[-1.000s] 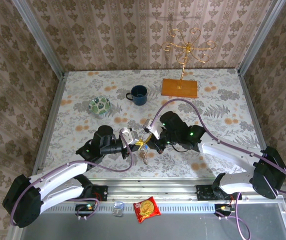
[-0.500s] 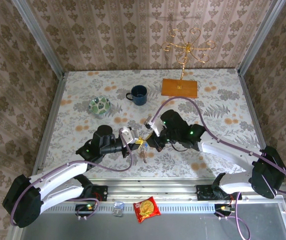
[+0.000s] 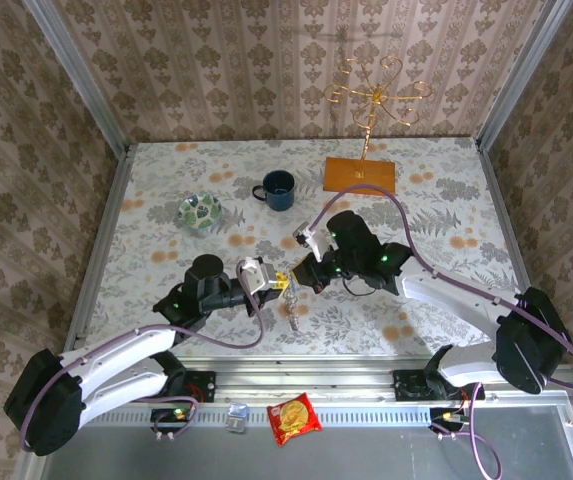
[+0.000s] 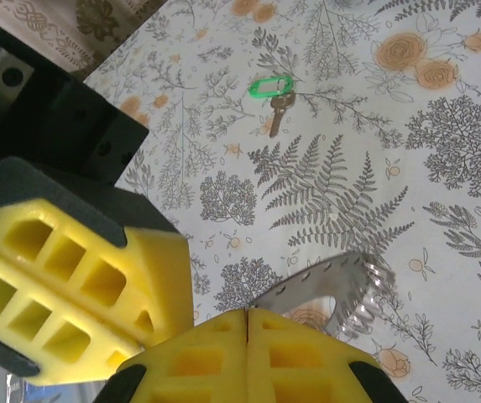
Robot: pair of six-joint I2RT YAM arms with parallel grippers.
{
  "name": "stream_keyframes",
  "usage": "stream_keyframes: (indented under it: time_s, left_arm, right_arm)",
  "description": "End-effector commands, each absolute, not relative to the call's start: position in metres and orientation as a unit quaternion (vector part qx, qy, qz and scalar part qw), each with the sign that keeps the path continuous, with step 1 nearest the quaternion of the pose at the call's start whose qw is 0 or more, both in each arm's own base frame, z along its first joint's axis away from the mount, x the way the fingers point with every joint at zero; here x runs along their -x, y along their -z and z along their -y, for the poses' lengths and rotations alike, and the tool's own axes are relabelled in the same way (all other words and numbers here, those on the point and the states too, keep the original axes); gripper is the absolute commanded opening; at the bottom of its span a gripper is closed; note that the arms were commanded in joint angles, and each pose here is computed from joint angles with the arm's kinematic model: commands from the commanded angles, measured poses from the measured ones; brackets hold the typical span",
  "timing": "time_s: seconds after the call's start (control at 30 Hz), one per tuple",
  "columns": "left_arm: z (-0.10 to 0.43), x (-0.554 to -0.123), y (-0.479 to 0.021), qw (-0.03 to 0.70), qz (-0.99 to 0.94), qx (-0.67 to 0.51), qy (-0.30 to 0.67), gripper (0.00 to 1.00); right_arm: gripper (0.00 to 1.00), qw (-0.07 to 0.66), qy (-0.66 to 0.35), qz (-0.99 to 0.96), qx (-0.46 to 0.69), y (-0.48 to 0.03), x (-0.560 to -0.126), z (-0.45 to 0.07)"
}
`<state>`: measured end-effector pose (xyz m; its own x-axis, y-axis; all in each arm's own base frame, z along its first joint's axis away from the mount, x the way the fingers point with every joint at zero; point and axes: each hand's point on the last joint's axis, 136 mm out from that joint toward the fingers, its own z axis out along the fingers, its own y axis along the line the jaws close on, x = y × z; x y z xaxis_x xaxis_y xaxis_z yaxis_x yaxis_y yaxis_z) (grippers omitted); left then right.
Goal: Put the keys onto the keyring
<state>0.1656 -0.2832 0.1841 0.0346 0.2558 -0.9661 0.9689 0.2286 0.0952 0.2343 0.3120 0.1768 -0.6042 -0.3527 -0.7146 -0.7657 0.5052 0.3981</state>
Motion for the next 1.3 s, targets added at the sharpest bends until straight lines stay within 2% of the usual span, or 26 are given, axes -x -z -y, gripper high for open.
stream_keyframes:
  time_s: [0.0,0.17,0.4,1.27]
  left_arm:
    - [0.283,-0.172,-0.204,0.535,-0.594,-0.485,0.355,0.00]
    - [0.283,-0.172,-0.200,0.507,-0.620,-0.471,0.370,0.00]
    - [0.284,-0.172,-0.203,0.511,-0.618,-0.458,0.384,0.00]
    - [0.288,-0.169,-0.200,0.500,-0.615,-0.468,0.392,0.00]
  right_arm:
    - [0.00,0.302,-0.348,-0.811,0.360,-0.174,-0.230,-0.304]
    - [0.00,0.333,-0.317,-0.791,0.403,-0.177,-0.228,-0.296]
    - [0.00,0.342,-0.336,-0.753,0.451,-0.187,-0.216,-0.309]
    - [0.00,0.359,-0.336,-0.746,0.449,-0.199,-0.225,-0.320]
